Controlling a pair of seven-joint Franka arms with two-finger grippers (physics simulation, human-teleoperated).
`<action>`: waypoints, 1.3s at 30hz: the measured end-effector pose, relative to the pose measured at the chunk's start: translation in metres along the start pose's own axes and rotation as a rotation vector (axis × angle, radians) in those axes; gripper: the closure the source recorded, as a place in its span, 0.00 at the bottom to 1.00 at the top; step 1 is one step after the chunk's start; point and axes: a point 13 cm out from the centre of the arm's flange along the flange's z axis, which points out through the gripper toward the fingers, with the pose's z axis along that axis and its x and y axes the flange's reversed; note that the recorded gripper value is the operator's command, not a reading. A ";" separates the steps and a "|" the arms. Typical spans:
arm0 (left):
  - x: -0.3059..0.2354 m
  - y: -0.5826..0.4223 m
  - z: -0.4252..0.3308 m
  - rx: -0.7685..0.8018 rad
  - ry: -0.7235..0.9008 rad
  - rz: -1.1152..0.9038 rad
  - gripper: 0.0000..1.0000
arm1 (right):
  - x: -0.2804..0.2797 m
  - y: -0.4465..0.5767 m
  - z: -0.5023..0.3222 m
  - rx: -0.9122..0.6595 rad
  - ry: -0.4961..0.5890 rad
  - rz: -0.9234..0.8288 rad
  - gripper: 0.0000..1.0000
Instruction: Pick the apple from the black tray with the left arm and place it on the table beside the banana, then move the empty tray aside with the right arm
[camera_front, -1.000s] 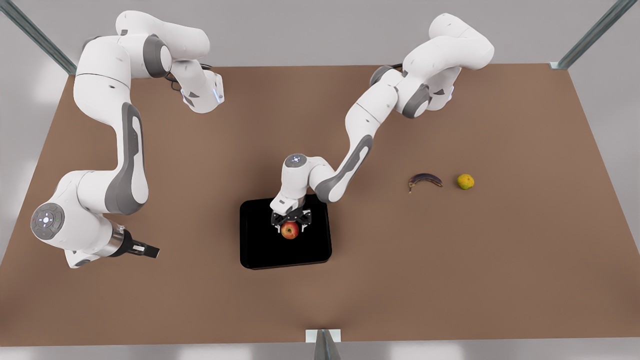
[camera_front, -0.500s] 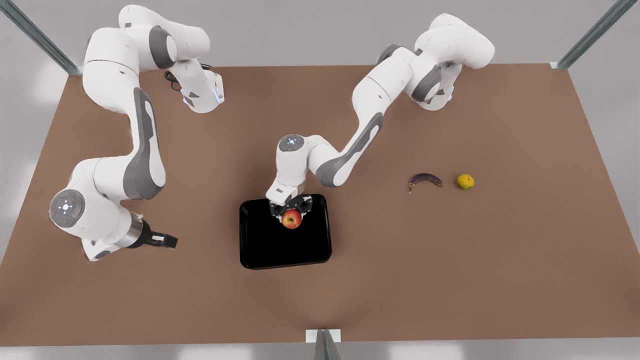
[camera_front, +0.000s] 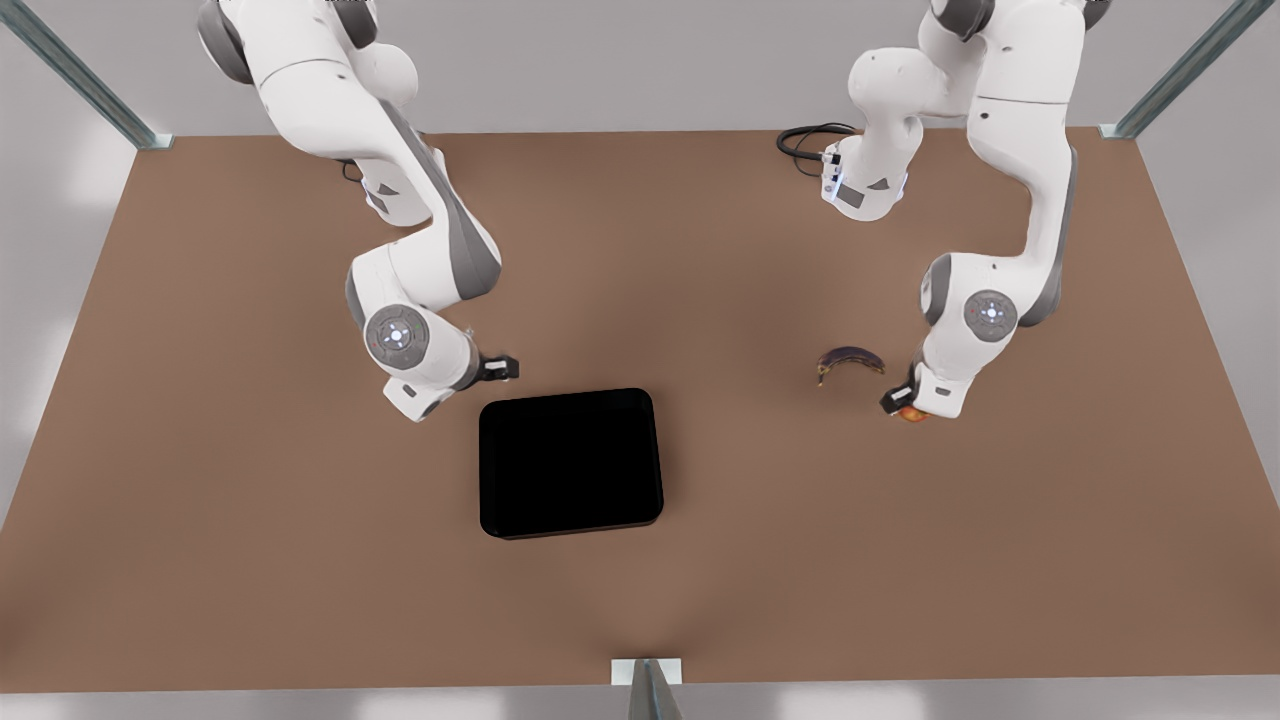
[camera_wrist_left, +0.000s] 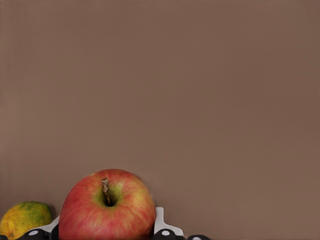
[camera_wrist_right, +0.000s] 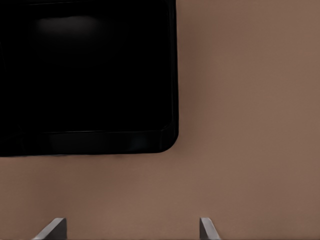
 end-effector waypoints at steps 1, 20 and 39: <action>0.010 0.008 0.016 -0.004 0.024 0.038 0.26 | -0.008 -0.002 0.017 -0.002 -0.007 0.011 0.00; -0.049 -0.033 0.000 0.062 -0.128 0.574 0.00 | -0.120 -0.036 0.130 -0.075 -0.322 0.061 0.01; -0.114 -0.050 -0.272 0.127 0.105 0.496 0.00 | -0.112 -0.033 0.167 -0.052 -0.311 -0.108 0.62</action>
